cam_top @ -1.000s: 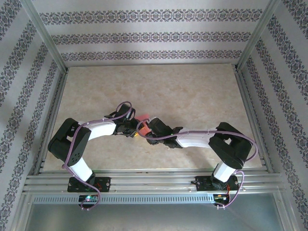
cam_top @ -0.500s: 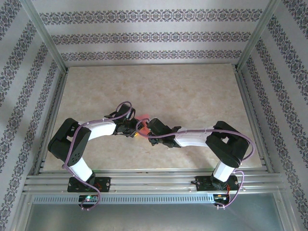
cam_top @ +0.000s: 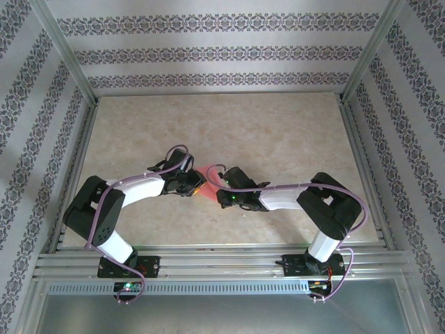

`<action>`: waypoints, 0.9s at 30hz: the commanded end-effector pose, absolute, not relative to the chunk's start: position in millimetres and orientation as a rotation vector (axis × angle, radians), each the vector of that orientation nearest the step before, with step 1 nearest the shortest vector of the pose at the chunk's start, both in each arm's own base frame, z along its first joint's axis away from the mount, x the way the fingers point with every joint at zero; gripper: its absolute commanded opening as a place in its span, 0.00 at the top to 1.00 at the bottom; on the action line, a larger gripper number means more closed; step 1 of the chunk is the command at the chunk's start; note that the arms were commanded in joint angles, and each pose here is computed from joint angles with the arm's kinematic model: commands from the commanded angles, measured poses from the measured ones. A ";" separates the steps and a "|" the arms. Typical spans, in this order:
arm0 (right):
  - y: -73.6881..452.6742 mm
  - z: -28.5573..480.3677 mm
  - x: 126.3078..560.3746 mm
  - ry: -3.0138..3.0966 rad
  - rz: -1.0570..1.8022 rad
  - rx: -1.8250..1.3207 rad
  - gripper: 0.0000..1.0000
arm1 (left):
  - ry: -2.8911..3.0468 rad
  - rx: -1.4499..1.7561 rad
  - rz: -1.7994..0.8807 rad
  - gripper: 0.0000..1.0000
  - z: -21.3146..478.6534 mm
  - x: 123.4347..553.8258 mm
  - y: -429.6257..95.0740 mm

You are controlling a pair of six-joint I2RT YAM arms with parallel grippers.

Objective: Fold a paper plane with a square sheet of paper (pick it up from the middle)
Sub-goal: Fourth fold the wing at the center of the table.

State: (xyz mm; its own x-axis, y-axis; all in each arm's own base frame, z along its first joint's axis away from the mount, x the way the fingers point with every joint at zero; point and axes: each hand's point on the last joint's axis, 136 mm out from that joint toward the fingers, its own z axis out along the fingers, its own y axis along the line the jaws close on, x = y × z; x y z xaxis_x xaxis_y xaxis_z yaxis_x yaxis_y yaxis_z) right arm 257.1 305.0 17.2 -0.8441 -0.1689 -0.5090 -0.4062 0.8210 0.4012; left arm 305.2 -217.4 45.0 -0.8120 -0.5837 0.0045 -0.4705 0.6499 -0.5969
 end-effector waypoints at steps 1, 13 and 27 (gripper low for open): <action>312.9 23.1 252.5 2.537 0.865 -0.390 0.89 | 2.663 -0.788 -0.872 0.66 55.6 301.6 -215.7; 316.0 31.2 255.9 2.568 1.137 -0.249 0.89 | 2.594 -0.635 -1.089 0.71 61.5 304.5 -238.1; 315.1 18.6 254.0 2.627 1.182 -0.206 0.87 | 2.503 -0.682 -0.982 0.74 81.6 304.8 -215.3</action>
State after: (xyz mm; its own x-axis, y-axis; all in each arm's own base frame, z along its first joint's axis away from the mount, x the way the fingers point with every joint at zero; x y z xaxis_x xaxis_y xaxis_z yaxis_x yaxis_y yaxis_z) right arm 256.0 316.7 25.2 -0.9487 -0.0283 -0.3150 -0.2524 0.6677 0.7003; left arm 310.0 -223.2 78.1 -0.8300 -0.5473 -0.1077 -0.3107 0.6139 -0.7257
